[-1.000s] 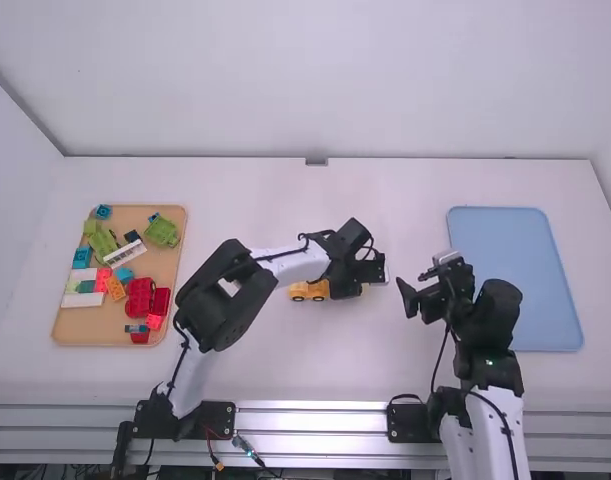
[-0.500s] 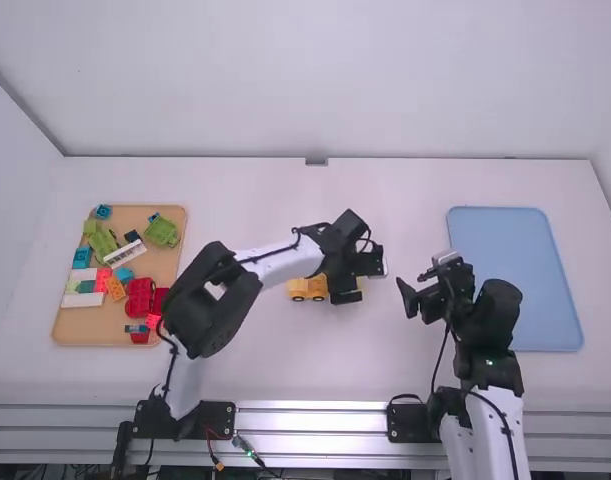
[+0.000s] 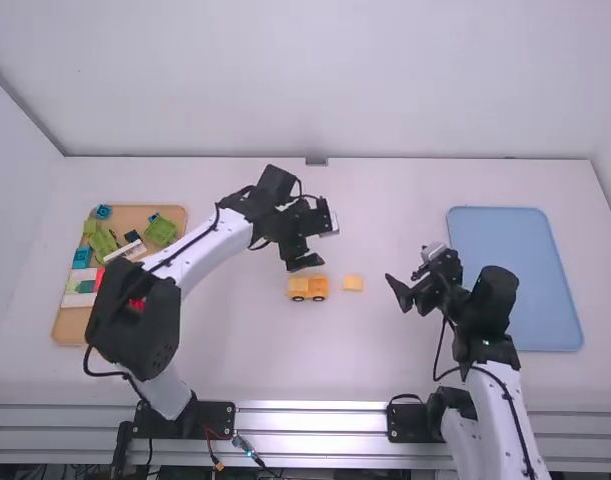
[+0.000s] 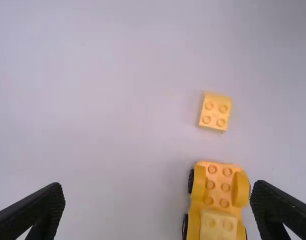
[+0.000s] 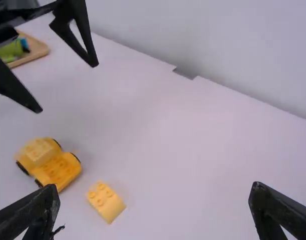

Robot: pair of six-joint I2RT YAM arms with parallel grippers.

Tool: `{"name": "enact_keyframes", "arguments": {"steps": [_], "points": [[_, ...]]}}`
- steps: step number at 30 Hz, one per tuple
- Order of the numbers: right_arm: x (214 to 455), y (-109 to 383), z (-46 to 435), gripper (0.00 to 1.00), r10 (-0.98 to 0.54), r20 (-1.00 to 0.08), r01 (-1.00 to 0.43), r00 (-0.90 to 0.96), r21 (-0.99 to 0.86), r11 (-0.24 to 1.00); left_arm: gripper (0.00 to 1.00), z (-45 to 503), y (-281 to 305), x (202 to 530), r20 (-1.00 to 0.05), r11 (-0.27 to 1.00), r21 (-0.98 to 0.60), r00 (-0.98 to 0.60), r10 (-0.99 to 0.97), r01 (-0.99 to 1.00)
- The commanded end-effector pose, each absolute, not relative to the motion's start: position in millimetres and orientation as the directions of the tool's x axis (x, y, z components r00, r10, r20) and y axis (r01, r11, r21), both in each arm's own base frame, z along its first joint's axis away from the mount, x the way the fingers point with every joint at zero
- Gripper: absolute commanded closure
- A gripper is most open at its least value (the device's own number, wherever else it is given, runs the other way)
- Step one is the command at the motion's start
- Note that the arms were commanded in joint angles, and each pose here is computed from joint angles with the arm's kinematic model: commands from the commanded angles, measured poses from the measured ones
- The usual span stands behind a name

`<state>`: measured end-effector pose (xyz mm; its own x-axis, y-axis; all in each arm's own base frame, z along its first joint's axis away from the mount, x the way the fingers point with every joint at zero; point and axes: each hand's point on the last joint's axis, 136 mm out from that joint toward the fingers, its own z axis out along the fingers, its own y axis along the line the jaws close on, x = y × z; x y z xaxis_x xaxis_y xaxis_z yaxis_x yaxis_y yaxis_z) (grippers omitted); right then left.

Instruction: Assemble lego blocks to make yellow taxi

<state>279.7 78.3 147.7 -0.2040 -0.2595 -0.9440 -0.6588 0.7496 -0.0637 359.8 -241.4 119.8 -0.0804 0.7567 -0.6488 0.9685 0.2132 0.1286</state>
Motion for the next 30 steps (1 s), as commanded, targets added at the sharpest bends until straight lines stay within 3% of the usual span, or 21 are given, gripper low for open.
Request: {"name": "enact_keyframes", "arguments": {"steps": [1,5,10,12,18,24,30], "points": [[276.6,98.7,144.4,0.01,-0.259,-0.950,-0.758,-0.175,-0.038,0.651,0.01,127.0,-236.3,340.0,-0.708,0.180,0.123,-0.041,0.705,0.976],[285.8,122.5,129.8,0.01,-0.346,-0.925,-0.823,-0.159,-0.069,0.563,0.01,132.6,-225.9,328.5,-0.770,0.199,0.148,-0.013,0.638,0.969],[300.8,154.9,104.9,0.02,-0.476,-0.873,-0.882,-0.109,-0.136,0.450,0.01,126.3,-198.6,339.6,-0.817,0.440,0.114,-0.168,0.551,0.891],[302.1,159.2,99.1,0.01,-0.495,-0.865,-0.896,-0.087,-0.149,0.418,0.01,123.0,-195.1,337.2,-0.816,0.468,0.108,-0.191,0.546,0.877],[290.1,175.1,79.7,0.01,-0.491,-0.871,-0.962,0.027,-0.156,0.223,0.01,112.1,-202.6,308.8,-0.828,0.297,0.171,-0.027,0.561,0.940],[291.5,176.8,61.9,0.01,-0.511,-0.859,-0.982,0.036,-0.126,0.143,0.01,105.8,-202.5,298.2,-0.874,0.158,0.167,0.072,0.481,0.973],[301.7,175.3,41.9,0.01,-0.517,-0.856,-0.987,0.001,-0.084,0.138,0.01,83.5,-207.8,299.4,-0.888,0.110,0.147,0.082,0.452,0.983]]}}
